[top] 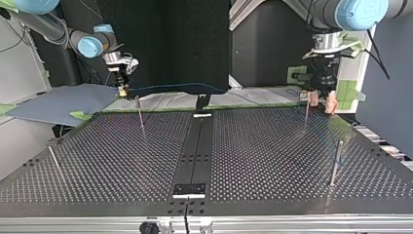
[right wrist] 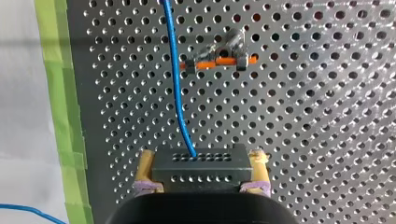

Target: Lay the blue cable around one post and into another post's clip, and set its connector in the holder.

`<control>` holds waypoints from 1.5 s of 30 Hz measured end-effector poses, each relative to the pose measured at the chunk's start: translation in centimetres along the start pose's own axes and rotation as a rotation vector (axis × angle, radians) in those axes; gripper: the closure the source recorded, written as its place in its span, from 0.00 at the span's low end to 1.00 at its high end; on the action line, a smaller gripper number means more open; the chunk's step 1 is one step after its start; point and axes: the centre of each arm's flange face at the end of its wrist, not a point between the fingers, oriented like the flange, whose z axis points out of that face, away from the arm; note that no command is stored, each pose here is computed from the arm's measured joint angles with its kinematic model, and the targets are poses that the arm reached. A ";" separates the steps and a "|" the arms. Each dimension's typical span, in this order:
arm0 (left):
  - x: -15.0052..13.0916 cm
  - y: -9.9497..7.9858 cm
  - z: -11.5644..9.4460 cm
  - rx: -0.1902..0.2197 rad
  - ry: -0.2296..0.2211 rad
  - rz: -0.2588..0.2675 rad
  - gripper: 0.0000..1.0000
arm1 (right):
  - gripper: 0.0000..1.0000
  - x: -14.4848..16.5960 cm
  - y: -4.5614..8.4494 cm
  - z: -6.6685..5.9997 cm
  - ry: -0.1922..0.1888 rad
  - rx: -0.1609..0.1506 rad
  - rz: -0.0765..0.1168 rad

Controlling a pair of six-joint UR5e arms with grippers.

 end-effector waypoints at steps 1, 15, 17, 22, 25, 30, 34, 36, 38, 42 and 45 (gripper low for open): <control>0.2 -0.6 -0.6 0.021 0.015 0.014 0.00 | 1.00 0.0 0.1 0.0 -0.002 -0.003 0.000; 2.6 -3.9 -2.0 0.084 0.034 0.166 0.00 | 1.00 -0.3 0.4 -0.4 -0.034 -0.037 -0.001; 2.8 -4.5 -1.4 0.089 0.020 0.189 0.00 | 1.00 -0.4 0.4 -0.4 -0.037 -0.040 -0.001; 2.8 -6.4 0.2 0.106 -0.027 0.236 0.00 | 1.00 -0.4 0.5 -0.5 -0.042 -0.043 0.001; 2.7 -7.5 1.1 0.115 -0.053 0.236 0.00 | 1.00 -0.4 0.6 -0.5 -0.044 -0.047 0.002; 2.8 -9.2 2.3 0.129 -0.090 0.222 0.00 | 1.00 -0.5 0.7 -0.5 -0.046 -0.049 0.002; 2.9 -11.0 3.5 0.143 -0.126 0.196 0.00 | 1.00 -0.5 0.8 -0.5 -0.047 -0.051 0.002; 3.0 -11.8 3.9 0.149 -0.141 0.184 0.00 | 1.00 -0.5 0.8 -0.5 -0.048 -0.052 0.002; 3.1 -12.8 4.5 0.157 -0.160 0.173 0.00 | 1.00 -0.5 0.8 -0.5 -0.048 -0.053 0.002; 3.5 -14.6 5.4 0.170 -0.193 0.154 0.00 | 1.00 -0.5 0.8 -0.5 -0.048 -0.054 0.002; 3.8 -16.1 6.0 0.180 -0.217 0.138 0.00 | 1.00 -0.5 0.8 -0.5 -0.047 -0.055 0.002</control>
